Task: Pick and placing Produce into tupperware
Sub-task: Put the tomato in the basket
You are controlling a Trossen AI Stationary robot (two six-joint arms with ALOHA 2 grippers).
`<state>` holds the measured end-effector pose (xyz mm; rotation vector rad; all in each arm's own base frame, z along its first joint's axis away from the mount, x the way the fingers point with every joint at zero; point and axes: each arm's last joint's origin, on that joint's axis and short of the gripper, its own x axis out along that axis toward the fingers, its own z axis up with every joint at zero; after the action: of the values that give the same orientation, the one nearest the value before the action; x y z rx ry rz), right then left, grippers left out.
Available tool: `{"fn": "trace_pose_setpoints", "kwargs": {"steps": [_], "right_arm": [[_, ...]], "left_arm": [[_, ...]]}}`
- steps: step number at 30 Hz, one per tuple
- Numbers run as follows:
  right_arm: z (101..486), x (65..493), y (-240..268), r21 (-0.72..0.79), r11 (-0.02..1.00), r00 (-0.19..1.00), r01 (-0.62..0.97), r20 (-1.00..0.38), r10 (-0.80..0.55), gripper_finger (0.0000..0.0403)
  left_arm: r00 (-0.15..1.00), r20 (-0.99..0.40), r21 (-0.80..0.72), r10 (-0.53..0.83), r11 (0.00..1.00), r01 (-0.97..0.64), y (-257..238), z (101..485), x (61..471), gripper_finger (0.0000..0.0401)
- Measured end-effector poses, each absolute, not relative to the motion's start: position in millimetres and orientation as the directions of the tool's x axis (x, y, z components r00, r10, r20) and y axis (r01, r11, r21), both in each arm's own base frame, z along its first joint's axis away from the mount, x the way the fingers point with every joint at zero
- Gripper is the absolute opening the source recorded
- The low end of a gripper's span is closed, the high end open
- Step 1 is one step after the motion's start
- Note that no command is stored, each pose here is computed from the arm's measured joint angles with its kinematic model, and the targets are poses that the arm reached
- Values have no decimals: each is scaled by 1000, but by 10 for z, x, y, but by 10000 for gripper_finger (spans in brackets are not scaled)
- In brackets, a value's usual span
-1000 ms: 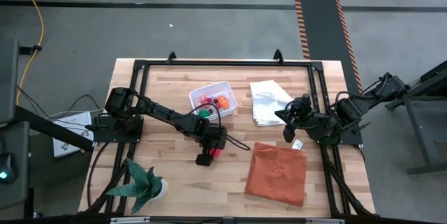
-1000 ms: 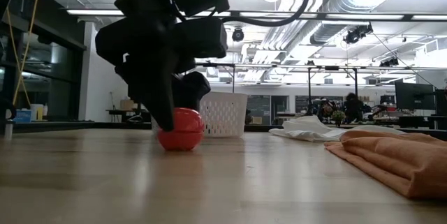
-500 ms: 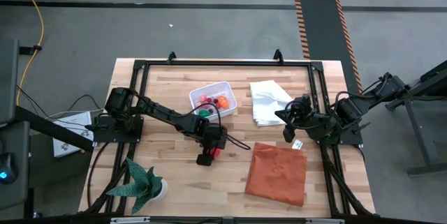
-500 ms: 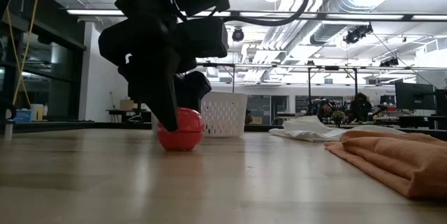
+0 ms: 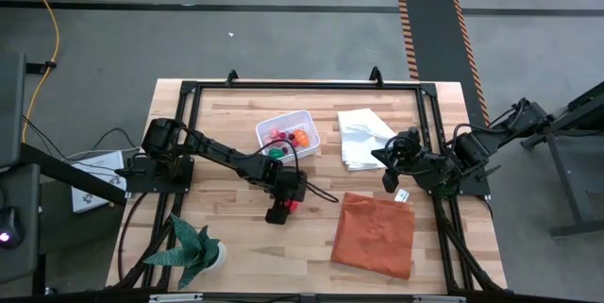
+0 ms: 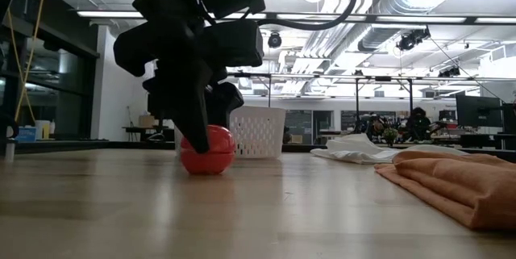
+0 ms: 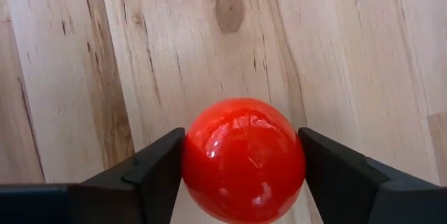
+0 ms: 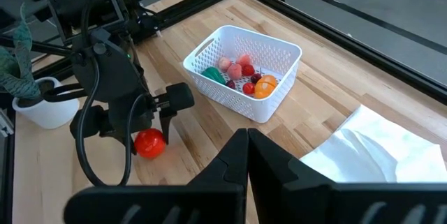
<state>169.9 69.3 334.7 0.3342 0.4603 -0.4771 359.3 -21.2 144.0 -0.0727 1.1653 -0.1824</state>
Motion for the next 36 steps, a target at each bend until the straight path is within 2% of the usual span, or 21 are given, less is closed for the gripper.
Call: {"fn": "trace_pose_setpoints", "kwargs": {"steps": [4,12,21,30,36], "right_arm": [[3347,1699,693,198,839,790,507,-495,-361,1],[3347,1699,693,198,839,790,507,-495,-361,1],[3347,1699,693,198,839,790,507,-495,-361,1],[3347,1699,693,200,838,790,508,-495,-361,1],[3347,1699,693,200,838,790,508,-495,-361,1]], "left_arm": [[382,-906,-152,-181,983,105,-212,1441,3594,243],[381,-907,-152,-181,983,105,-213,1440,3593,271],[380,-905,-162,-191,981,109,-216,1441,3593,249],[380,-905,-164,-192,981,106,-216,1441,3593,268],[404,-894,-162,-194,980,111,-220,1589,3685,256]]}}
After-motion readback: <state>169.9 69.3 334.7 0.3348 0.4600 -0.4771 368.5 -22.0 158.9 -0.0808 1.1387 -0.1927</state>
